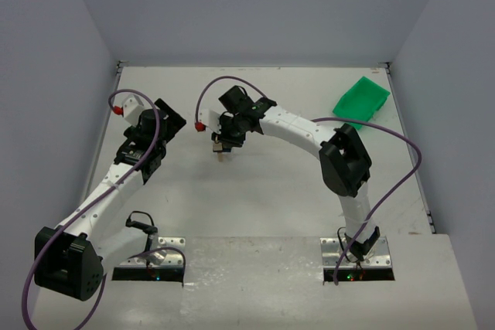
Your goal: Build the wood block tower
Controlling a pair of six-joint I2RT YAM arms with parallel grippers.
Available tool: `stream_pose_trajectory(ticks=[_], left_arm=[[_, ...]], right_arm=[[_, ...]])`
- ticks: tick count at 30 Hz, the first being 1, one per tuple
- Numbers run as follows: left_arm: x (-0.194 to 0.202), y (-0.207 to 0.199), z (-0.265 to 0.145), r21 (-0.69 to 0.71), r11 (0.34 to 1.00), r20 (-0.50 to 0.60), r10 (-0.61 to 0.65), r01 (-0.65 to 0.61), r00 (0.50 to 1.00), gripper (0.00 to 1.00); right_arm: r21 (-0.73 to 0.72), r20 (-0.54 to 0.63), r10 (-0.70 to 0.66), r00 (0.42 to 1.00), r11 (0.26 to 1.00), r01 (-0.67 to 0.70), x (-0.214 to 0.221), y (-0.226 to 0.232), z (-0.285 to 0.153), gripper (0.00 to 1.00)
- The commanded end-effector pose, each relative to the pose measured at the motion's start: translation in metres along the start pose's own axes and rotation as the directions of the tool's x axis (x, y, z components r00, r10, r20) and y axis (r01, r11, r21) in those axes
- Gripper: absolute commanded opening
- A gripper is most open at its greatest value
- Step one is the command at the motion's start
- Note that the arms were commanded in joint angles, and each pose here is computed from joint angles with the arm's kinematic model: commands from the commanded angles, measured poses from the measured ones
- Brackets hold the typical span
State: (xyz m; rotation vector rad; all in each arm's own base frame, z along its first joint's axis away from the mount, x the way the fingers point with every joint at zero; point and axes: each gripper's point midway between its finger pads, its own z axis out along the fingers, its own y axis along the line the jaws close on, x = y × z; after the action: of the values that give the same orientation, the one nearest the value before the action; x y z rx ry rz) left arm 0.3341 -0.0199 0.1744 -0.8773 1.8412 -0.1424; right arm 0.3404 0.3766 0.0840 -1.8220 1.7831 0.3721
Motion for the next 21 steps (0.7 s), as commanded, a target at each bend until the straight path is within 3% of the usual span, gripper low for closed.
stream_pose_trajectory(ticks=[1, 21], left_arm=[[-0.0202, -0.0156, -0.0057, 0.058, 0.998, 0.052, -0.038, 0.035, 0.998, 1.00], [-0.0193, -0.0164, -0.0055, 0.063, 0.997, 0.048, -0.037, 0.034, 0.998, 1.00]], right_arm=[[0.044, 0.063, -0.014, 0.998, 0.999, 0.011, -0.0215, -0.0037, -0.0184, 0.30], [0.047, 0.085, -0.011, 0.996, 0.999, 0.007, -0.0263, -0.0029, -0.0236, 0.31]])
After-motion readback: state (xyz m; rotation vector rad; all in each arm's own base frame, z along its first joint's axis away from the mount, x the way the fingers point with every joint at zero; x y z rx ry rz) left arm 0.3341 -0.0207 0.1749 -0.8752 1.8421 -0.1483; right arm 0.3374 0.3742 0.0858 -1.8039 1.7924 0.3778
